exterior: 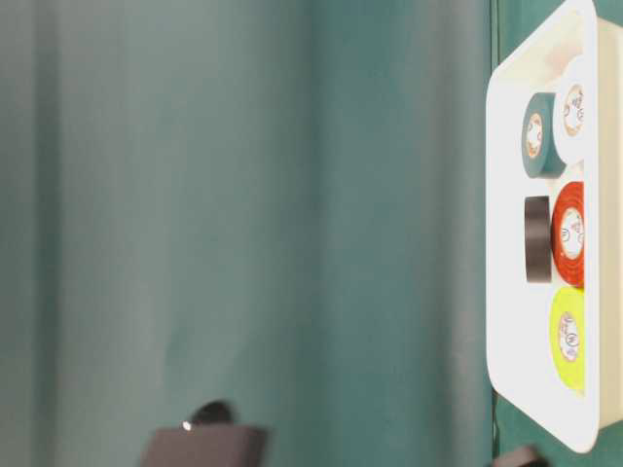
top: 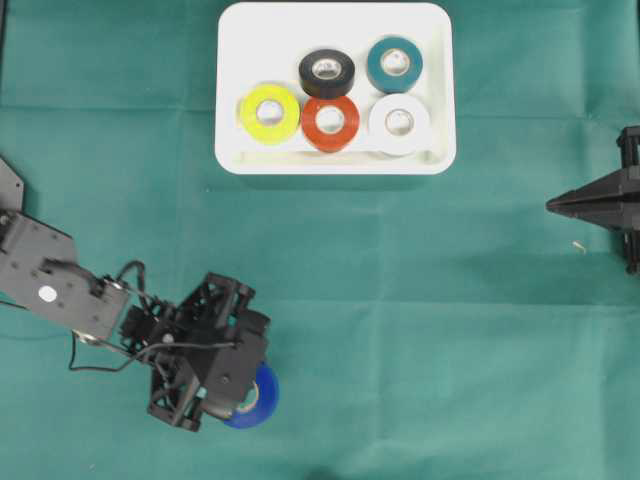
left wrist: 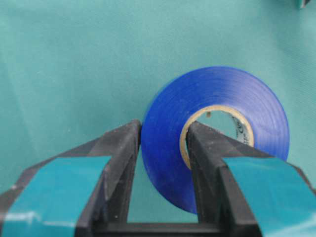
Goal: Put the tape into the white case with the left arm.
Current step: 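Grasp the blue roll through its hole and lift it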
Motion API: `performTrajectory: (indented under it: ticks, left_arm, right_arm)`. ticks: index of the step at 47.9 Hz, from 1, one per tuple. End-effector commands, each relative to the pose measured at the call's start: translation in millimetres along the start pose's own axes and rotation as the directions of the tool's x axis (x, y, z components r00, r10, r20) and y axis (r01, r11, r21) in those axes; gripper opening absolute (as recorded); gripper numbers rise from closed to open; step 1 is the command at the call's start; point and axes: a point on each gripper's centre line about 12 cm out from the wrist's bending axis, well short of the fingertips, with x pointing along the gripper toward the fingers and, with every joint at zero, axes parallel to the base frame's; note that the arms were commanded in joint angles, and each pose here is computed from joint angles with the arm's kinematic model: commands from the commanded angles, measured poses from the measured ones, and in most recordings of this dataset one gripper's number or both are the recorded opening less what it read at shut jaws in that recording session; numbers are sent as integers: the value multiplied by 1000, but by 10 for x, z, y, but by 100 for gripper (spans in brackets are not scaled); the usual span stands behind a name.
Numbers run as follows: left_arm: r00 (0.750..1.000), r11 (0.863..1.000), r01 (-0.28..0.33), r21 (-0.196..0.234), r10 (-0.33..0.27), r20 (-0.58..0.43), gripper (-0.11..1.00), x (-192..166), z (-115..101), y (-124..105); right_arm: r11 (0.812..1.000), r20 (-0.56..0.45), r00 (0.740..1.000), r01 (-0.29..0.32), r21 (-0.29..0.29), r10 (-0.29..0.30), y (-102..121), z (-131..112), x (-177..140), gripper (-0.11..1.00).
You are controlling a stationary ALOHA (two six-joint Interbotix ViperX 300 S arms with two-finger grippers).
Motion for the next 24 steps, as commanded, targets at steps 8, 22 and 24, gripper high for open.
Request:
performTrajectory:
  ticks: [8, 22, 24]
  left_arm:
    - [999, 1000, -7, 4, 7, 51, 30, -207, 99, 45]
    - [995, 995, -94, -34, 94, 12, 30, -208, -72, 507]
    - [994, 993, -107, -38, 108, 12, 30, -216, -76, 579]
  right_arm:
    - [1000, 8, 1000, 0, 0, 0, 2, 36, 8, -9]
    - [1000, 8, 1000, 0, 0, 0, 2, 36, 8, -9]
    - [1000, 9, 1000, 0, 0, 0, 3, 42, 9, -9]
